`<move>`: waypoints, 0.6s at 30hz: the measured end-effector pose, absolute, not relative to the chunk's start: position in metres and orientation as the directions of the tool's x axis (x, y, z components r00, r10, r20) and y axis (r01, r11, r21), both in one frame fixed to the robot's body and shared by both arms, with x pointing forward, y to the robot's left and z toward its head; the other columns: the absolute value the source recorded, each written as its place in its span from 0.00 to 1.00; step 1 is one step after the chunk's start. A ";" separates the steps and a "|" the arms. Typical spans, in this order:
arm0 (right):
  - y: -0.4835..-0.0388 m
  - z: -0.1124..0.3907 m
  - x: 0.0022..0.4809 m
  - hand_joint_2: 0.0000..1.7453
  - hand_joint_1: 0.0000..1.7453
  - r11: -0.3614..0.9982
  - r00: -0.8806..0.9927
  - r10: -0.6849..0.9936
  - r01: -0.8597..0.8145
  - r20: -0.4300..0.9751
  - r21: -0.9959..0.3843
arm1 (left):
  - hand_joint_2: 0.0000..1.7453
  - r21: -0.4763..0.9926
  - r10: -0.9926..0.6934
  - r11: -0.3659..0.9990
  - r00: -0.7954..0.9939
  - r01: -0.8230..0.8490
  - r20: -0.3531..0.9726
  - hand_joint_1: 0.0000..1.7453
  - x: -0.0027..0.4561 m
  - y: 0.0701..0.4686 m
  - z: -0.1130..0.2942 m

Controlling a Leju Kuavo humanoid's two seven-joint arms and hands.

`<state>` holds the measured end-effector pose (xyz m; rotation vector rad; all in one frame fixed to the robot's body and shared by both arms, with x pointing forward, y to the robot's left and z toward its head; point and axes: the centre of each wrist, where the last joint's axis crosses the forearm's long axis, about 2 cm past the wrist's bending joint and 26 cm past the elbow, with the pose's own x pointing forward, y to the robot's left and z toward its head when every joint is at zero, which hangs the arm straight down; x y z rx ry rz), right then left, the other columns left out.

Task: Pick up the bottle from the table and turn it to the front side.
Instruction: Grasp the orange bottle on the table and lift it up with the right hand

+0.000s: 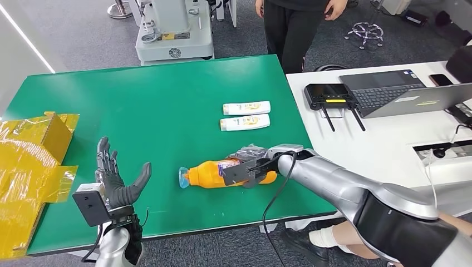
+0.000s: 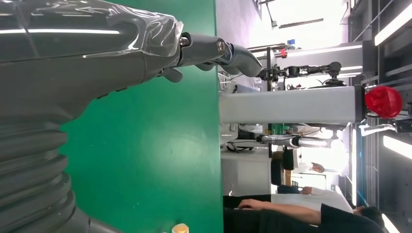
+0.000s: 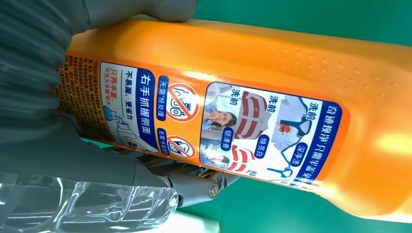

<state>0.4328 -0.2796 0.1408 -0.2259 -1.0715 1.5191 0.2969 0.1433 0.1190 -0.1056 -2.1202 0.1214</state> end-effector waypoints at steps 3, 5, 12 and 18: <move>-0.272 0.137 0.430 1.00 1.00 0.197 -0.298 0.832 -0.630 0.468 -0.751 | 1.00 -0.120 0.103 0.993 -0.526 0.002 0.844 0.00 0.298 0.146 0.119; -0.265 0.134 0.427 1.00 1.00 0.245 -0.319 0.806 -0.587 0.499 -0.772 | 1.00 -0.111 0.083 0.994 -0.528 -0.021 0.845 0.00 0.299 0.150 0.118; -0.230 0.115 0.405 1.00 1.00 0.400 -0.413 0.707 -0.437 0.575 -0.805 | 1.00 -0.065 -0.013 0.990 -0.540 -0.126 0.842 0.00 0.307 0.171 0.119; -0.208 0.092 0.376 1.00 1.00 0.458 -0.429 0.653 -0.433 0.625 -0.776 | 1.00 -0.025 -0.095 0.978 -0.546 -0.207 0.832 0.00 0.319 0.198 0.122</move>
